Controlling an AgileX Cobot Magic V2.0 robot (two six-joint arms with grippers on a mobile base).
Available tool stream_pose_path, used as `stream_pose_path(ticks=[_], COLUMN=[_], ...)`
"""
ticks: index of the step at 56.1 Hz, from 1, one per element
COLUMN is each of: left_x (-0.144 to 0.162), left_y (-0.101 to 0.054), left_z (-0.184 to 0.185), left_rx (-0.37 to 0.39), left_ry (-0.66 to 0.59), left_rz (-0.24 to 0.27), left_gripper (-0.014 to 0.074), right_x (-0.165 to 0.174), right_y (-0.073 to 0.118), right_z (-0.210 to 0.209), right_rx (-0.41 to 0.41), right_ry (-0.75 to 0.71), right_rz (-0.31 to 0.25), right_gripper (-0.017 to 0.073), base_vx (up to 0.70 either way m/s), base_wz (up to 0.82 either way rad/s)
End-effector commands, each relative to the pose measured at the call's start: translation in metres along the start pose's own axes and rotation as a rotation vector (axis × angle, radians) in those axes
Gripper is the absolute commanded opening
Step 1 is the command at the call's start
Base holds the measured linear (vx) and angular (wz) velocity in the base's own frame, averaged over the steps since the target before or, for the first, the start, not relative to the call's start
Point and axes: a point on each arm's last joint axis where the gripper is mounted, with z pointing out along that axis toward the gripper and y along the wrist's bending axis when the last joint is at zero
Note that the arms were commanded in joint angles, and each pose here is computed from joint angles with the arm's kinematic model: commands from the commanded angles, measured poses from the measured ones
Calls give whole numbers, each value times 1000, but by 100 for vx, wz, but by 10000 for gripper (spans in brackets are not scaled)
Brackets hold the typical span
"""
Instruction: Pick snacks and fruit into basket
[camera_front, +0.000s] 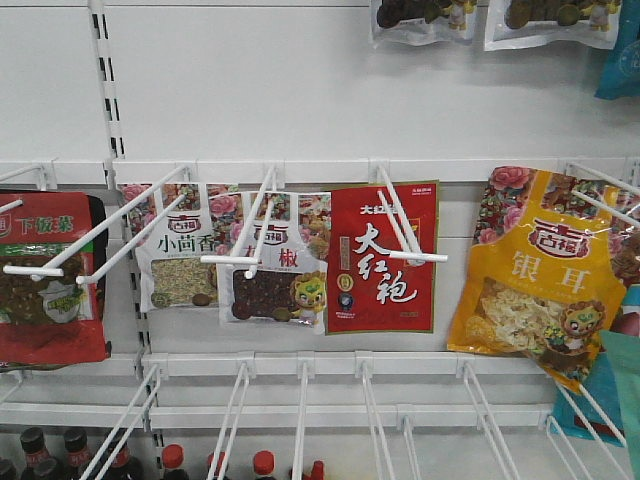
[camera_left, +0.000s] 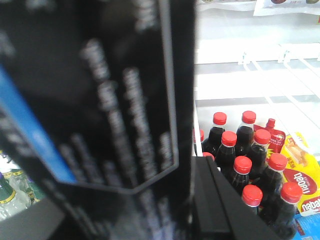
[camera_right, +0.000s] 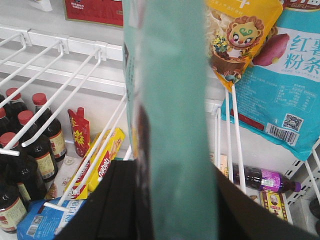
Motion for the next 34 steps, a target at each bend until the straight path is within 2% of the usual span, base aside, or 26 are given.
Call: stream_pose_path(ticks=[1, 34], left_x=[-19, -19], left_y=[-2, -2], left_z=[-5, -5], left_rx=[21, 21], left_ry=[-120, -120], left_rz=[5, 5], left_gripper=[199, 199], right_x=[-17, -18], right_y=[-2, -2], right_z=[-5, -5], right_rx=[12, 12], right_ry=[-126, -127], right_rz=[-19, -18], right_gripper=[-8, -8], base_vx=[0, -6], base_wz=[0, 1])
